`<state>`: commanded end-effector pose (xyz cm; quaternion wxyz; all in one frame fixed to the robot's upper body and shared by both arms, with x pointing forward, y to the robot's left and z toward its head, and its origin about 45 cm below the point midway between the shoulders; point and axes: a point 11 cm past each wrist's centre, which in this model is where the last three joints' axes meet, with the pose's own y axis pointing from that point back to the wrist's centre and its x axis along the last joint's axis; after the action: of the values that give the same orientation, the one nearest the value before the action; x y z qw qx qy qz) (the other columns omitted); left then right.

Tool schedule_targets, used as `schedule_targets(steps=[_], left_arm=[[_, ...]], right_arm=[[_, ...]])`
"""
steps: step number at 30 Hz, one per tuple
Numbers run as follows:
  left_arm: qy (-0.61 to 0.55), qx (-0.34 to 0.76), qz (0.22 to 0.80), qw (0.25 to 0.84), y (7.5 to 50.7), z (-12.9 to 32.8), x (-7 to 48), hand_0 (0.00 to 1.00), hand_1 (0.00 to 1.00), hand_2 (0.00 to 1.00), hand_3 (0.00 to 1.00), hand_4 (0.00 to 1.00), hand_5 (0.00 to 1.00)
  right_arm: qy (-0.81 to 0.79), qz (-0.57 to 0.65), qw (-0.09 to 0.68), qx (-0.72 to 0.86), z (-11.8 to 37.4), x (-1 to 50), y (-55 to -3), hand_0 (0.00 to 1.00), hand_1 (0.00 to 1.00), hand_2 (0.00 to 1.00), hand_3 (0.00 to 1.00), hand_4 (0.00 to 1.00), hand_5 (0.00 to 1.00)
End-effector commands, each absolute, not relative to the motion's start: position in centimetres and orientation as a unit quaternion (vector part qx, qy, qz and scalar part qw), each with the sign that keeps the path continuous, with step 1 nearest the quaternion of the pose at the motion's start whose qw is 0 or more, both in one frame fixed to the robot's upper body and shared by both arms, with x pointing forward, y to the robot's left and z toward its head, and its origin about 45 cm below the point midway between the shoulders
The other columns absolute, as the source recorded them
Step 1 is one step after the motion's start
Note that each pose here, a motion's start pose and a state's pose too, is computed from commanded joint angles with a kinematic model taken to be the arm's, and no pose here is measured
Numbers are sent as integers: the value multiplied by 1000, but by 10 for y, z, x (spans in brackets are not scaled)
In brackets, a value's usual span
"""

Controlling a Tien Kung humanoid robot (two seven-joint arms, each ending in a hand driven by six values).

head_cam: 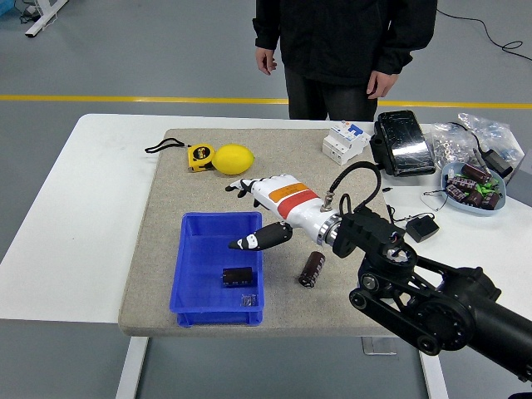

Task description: Pick up the battery,place it into the box

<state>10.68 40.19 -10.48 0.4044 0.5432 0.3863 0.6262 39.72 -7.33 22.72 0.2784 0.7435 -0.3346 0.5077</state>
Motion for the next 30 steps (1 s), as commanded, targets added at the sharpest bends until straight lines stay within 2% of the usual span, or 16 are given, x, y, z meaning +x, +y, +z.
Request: schedule_targets(steps=[12, 22, 23, 28, 30], left_arm=[[388, 536, 634, 400, 401, -105, 108, 727, 680, 683, 590, 646, 563], [391, 536, 633, 399, 400, -106, 105, 726, 680, 682, 588, 642, 560], [390, 537, 632, 400, 400, -106, 105, 725, 678, 680, 588, 639, 556], [394, 535, 632, 398, 397, -107, 103, 725, 678, 680, 588, 639, 556], [395, 536, 631, 399, 397, -107, 102, 723, 677, 681, 588, 635, 552]], right_arm=[[-360, 484, 337, 722, 217, 393, -148, 371, 536, 691, 772, 998, 509], [-374, 471, 366, 710, 193, 378, -174, 392, 549, 701, 782, 998, 511], [-378, 469, 367, 709, 191, 377, -176, 471, 584, 729, 809, 998, 514], [-401, 461, 366, 702, 178, 368, -179, 471, 584, 729, 809, 998, 514], [-410, 457, 364, 701, 174, 365, -179, 504, 603, 748, 830, 998, 516]])
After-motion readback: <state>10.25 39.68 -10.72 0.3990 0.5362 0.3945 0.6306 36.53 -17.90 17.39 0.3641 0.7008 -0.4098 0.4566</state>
